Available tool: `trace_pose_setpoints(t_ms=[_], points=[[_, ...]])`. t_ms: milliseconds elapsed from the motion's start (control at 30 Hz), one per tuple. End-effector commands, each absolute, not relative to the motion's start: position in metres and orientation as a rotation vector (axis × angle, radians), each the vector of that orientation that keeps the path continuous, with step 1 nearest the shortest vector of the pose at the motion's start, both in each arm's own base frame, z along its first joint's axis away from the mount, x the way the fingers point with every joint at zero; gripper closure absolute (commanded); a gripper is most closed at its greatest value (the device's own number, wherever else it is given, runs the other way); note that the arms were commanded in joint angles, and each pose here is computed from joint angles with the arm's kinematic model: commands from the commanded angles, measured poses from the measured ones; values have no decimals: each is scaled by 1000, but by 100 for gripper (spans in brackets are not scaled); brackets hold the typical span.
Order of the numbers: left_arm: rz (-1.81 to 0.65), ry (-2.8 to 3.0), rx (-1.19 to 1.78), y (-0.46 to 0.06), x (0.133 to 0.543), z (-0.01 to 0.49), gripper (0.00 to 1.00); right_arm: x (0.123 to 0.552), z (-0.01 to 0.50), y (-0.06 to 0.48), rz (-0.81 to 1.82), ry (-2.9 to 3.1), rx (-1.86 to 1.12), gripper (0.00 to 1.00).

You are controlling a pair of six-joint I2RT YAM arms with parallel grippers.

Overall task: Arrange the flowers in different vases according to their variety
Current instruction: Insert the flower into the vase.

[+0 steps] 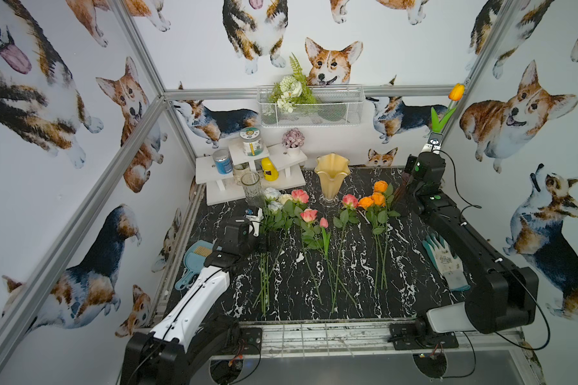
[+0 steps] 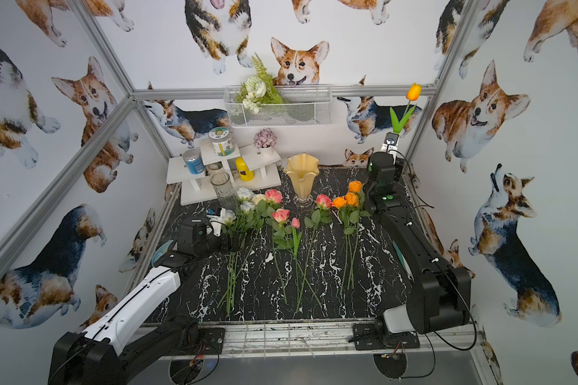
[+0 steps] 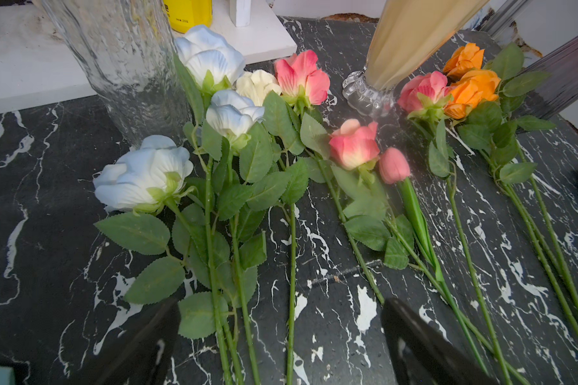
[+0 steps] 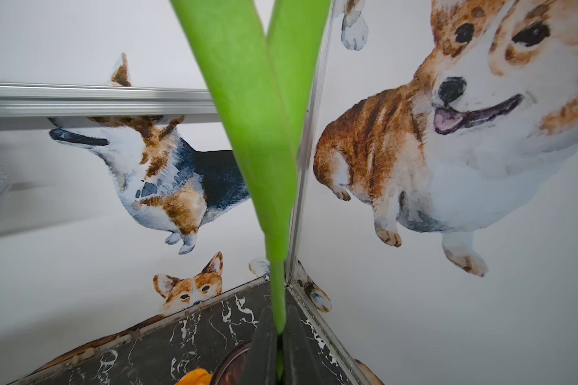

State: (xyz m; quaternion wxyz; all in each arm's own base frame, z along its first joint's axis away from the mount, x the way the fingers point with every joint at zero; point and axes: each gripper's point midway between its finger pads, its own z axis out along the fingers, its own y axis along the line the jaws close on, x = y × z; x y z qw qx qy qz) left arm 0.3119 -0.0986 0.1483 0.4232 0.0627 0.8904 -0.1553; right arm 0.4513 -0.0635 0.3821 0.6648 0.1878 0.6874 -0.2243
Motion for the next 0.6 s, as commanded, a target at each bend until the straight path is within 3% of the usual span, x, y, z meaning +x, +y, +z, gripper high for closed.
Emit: trace_pose_setpoints(t_ms=[0,500,533,567], points=[[-382,2222,170,-98,313,151,0,468,404,-64,-478,1454,403,100],[-369,2218,139,-95,314,150,0,524,325,-81,-578,1561,380,100],[-370,2218,140,-95,314,150,0,524,323,-81,-574,1568,386,97],[-372,2216,139,-95,314,151,0,524,321,-81,-567,1580,388,81]])
